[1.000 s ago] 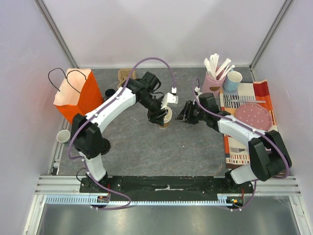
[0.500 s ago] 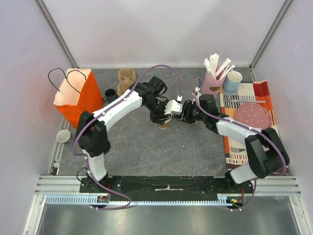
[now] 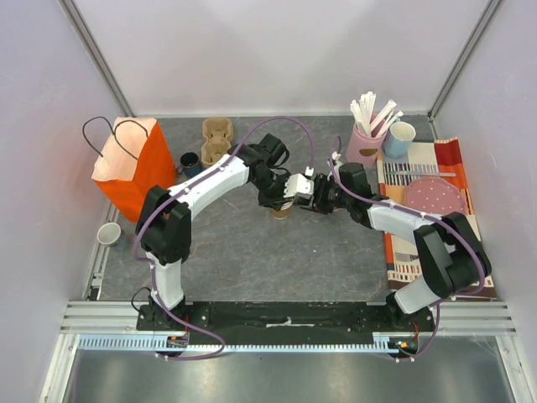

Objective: Pack the takeout coffee

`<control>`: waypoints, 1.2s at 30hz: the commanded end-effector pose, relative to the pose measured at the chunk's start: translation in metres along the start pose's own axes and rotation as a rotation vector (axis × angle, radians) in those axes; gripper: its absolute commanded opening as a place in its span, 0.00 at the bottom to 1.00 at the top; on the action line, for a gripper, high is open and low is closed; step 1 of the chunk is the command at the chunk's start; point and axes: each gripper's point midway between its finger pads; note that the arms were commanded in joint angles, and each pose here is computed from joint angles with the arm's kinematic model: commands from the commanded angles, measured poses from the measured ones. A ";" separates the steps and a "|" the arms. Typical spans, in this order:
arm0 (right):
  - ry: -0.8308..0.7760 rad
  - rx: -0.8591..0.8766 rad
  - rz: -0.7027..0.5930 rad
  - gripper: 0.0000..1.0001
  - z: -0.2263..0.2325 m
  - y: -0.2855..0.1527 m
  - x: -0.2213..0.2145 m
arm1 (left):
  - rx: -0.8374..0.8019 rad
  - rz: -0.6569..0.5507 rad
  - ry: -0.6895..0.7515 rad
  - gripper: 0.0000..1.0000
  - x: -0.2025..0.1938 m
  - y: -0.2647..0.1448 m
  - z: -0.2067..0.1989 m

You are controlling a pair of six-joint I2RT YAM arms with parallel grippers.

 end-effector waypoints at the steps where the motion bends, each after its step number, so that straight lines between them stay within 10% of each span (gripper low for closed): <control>1: -0.017 0.039 -0.033 0.45 0.011 0.006 0.016 | 0.008 -0.028 0.022 0.23 0.009 -0.001 0.004; 14: -0.021 0.042 -0.036 0.45 0.012 0.009 0.020 | 0.012 -0.061 -0.019 0.43 0.026 -0.017 0.003; 28: -0.022 0.071 -0.040 0.45 0.019 0.013 0.027 | 0.018 -0.041 -0.043 0.02 0.023 -0.013 0.006; 36: 0.002 0.093 -0.056 0.44 0.024 0.014 0.032 | 0.015 -0.069 -0.127 0.02 0.031 -0.017 0.004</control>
Point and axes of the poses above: each gripper's point midway between its finger pads, its own y axis out along the fingers, its own z axis along the line the jaws close on, x = y × z, and after that the axes turned 12 degrees about -y, right-handed
